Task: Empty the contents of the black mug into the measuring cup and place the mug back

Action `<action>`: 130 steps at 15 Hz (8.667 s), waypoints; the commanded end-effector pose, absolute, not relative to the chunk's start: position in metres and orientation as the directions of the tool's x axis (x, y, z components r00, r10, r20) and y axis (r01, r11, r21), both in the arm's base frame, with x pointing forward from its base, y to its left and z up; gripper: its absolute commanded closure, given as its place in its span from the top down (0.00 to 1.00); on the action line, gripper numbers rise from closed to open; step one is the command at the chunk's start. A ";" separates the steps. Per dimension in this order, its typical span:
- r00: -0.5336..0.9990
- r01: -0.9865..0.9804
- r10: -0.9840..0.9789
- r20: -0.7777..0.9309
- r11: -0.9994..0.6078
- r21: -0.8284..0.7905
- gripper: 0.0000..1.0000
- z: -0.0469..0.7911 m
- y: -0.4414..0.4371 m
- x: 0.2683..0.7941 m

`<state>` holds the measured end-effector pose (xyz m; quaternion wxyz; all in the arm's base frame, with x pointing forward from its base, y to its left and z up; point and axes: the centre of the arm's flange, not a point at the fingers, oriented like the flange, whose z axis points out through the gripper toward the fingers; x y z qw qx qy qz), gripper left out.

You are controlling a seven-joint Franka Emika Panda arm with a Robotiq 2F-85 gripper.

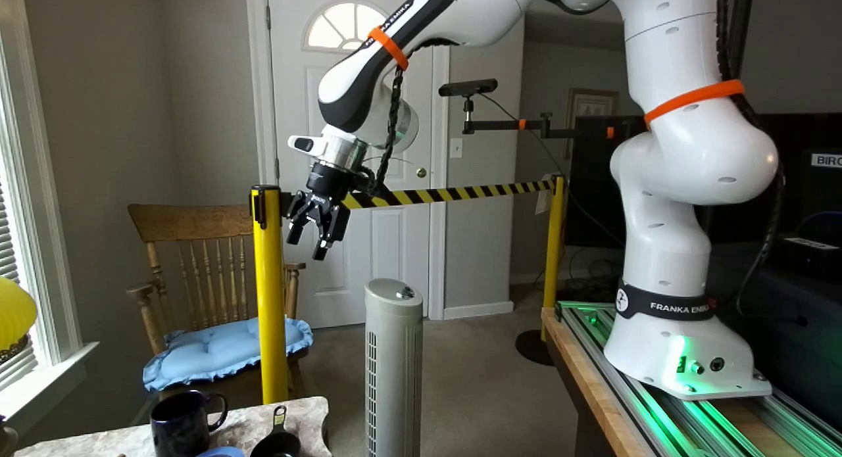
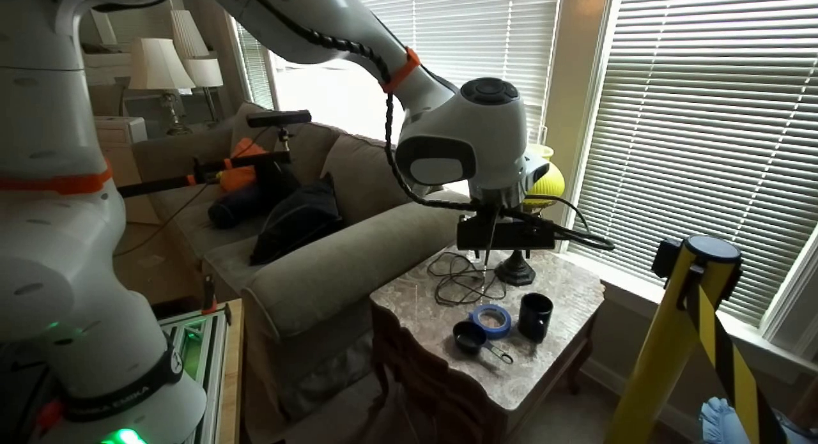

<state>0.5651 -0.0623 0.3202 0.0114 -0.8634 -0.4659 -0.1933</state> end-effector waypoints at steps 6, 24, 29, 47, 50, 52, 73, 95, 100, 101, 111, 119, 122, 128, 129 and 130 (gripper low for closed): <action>0.356 0.889 0.858 0.369 -0.433 0.148 1.00 0.257 -0.078 0.617; 0.284 0.891 0.854 0.435 -0.403 0.210 1.00 0.097 -0.077 0.712; 0.290 0.893 0.848 0.443 -0.406 0.192 1.00 0.100 -0.076 0.703; 0.219 0.909 0.863 0.456 -0.351 0.227 0.84 0.028 -0.061 0.757; 0.211 0.911 0.865 0.455 -0.343 0.229 0.67 0.020 -0.059 0.763; 0.210 0.912 0.865 0.456 -0.341 0.227 0.66 0.015 -0.059 0.765; 0.166 0.926 0.857 0.489 -0.306 0.223 0.03 0.006 -0.051 0.779; 0.142 0.931 0.853 0.502 -0.288 0.225 0.05 0.082 -0.052 0.716; 0.157 0.928 0.876 0.456 -0.289 0.236 0.05 0.092 -0.044 0.695; 0.181 0.919 0.870 0.459 -0.316 0.235 0.05 0.092 -0.042 0.689; 0.517 0.691 0.673 0.529 -0.693 0.206 0.05 0.105 -0.037 0.624; 0.578 0.649 0.706 0.409 -0.701 0.294 0.05 0.119 -0.076 0.577; 0.556 0.676 0.753 0.353 -0.656 0.335 0.05 0.131 -0.091 0.567; 0.506 0.719 0.803 0.314 -0.594 0.360 0.20 0.127 -0.096 0.571; 0.507 0.720 0.802 0.315 -0.596 0.357 0.20 0.126 -0.094 0.571; 0.509 0.720 0.801 0.314 -0.596 0.354 0.20 0.124 -0.095 0.570</action>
